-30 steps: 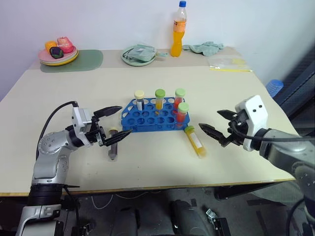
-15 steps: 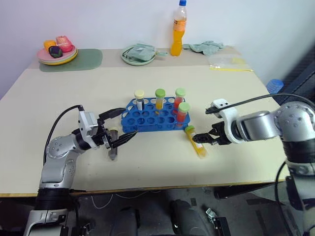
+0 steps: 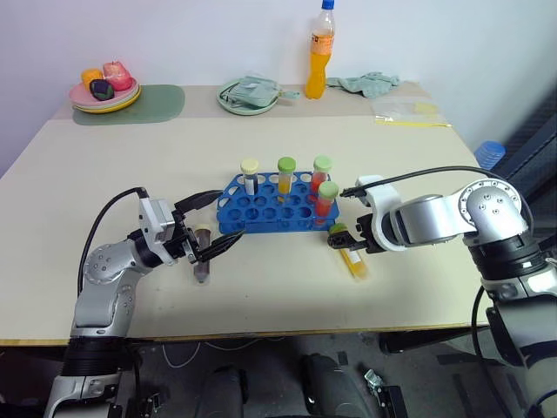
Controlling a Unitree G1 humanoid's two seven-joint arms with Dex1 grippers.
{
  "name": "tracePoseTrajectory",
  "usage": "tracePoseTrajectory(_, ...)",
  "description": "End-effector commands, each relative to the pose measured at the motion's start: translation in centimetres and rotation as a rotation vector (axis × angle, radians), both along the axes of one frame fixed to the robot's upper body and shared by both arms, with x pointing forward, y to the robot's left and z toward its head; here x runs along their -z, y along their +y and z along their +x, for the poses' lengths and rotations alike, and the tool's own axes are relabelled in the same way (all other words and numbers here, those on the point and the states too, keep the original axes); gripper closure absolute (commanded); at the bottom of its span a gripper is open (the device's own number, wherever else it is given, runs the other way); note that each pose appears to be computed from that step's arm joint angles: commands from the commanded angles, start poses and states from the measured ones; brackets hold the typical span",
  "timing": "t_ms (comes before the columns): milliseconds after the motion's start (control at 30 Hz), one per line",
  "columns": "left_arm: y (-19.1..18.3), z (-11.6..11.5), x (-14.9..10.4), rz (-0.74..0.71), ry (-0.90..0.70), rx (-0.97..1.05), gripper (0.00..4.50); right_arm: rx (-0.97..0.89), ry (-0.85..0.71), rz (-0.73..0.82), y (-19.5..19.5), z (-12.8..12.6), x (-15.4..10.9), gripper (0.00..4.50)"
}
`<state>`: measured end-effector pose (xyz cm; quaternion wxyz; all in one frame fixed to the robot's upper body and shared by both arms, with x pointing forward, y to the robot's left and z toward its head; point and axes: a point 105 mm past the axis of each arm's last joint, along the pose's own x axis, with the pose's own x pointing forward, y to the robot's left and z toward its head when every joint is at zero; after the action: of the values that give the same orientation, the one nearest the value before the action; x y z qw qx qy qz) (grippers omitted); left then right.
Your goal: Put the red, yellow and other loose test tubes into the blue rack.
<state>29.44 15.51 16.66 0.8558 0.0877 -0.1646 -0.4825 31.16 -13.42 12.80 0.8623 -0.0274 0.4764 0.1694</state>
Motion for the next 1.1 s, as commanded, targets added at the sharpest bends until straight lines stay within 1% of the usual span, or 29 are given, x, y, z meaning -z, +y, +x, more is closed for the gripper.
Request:
tracePoseTrajectory(33,-0.6,-0.5,-0.8,0.003,-0.042,0.021,0.0,-0.006,-0.012,0.017,0.7,-0.2,-0.2,0.05)
tracePoseTrajectory(300,-0.7,-0.4,-1.0,0.007,-0.046,0.017,0.0,0.046,0.011,0.003,1.4,0.2,0.9,0.05)
tracePoseTrajectory(433,-0.6,-0.5,-1.1,0.008,-0.047,0.011,0.0,0.08,0.043,-0.03,0.5,0.2,2.6,0.05)
tracePoseTrajectory(500,-0.4,-0.6,-1.0,0.009,-0.044,0.004,0.0,0.074,0.031,-0.035,0.5,0.4,2.3,0.56)
tracePoseTrajectory(533,-0.4,-0.6,-1.0,0.009,-0.043,0.002,0.0,0.071,0.03,-0.031,0.6,0.4,2.3,0.89)
tracePoseTrajectory(567,-0.4,-0.6,-1.0,0.009,-0.042,0.0,0.0,0.07,0.031,-0.033,0.5,0.3,2.4,1.34)
tracePoseTrajectory(700,-0.3,-0.6,-0.9,0.011,-0.04,-0.003,0.0,0.064,0.032,-0.041,0.4,0.2,2.7,3.44)
tracePoseTrajectory(733,-0.4,-0.6,-0.9,0.01,-0.04,-0.003,0.0,0.06,0.028,-0.036,0.5,0.3,2.5,3.74)
tracePoseTrajectory(800,-0.4,-0.6,-1.0,0.009,-0.04,-0.002,0.0,0.052,0.019,-0.026,0.8,0.4,2.3,3.76)
tracePoseTrajectory(900,-0.3,-0.5,-1.0,0.013,-0.039,0.0,0.0,-0.065,-0.013,0.009,1.7,-0.3,1.0,3.76)
tracePoseTrajectory(1000,-0.3,-0.5,-1.0,0.011,-0.038,-0.002,0.0,-0.23,0.026,0.083,2.7,-2.6,0.7,3.76)
tracePoseTrajectory(1067,-0.2,-0.5,-1.0,0.014,-0.037,-0.002,0.0,-0.378,0.001,0.052,2.9,-4.5,0.4,3.76)
tracePoseTrajectory(1100,-0.2,-0.5,-1.0,0.015,-0.037,-0.003,0.0,-0.432,-0.042,0.082,3.4,-5.0,-0.3,3.76)
